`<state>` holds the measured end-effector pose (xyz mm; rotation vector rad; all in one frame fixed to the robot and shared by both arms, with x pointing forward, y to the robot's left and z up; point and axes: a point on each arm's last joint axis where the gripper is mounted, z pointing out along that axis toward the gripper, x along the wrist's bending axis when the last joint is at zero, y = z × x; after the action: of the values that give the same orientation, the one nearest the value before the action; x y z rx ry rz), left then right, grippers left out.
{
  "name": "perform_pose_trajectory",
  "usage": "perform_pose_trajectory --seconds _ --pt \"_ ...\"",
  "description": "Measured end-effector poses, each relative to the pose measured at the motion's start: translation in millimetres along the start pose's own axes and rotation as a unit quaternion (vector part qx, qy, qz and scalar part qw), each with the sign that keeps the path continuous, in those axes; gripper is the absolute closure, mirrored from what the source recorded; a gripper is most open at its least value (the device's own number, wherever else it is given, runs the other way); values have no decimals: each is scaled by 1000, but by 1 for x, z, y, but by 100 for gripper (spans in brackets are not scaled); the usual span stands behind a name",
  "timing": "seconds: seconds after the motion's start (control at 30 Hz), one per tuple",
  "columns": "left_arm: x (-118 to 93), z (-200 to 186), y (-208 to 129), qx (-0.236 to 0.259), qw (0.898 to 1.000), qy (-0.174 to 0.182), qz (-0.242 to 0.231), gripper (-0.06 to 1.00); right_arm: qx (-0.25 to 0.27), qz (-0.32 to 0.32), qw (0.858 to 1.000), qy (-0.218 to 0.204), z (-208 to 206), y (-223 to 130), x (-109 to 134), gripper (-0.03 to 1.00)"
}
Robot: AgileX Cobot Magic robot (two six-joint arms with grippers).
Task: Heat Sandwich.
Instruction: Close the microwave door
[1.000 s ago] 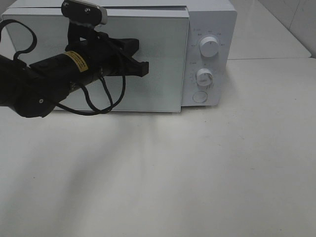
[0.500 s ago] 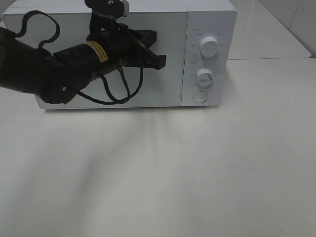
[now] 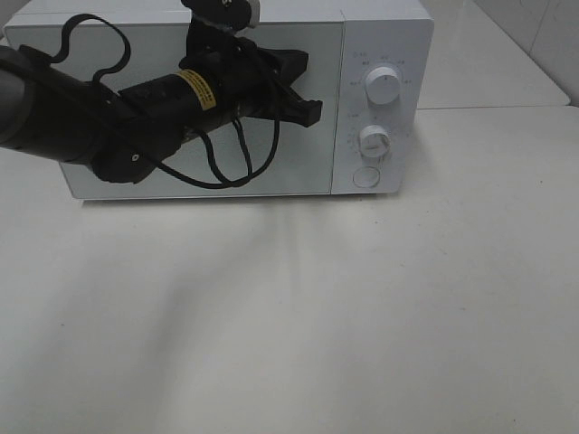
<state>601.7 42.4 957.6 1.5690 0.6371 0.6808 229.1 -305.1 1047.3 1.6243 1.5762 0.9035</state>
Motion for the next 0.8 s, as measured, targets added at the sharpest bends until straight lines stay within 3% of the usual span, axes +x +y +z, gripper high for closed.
perform_pose_trajectory --seconds 0.47,0.8 --pt "-4 -2 9 14 1000 6 -11 94 0 0 1000 0 0 0 0 21" --pt "0 -22 19 32 998 36 -44 94 0 0 1000 0 0 0 0 21"
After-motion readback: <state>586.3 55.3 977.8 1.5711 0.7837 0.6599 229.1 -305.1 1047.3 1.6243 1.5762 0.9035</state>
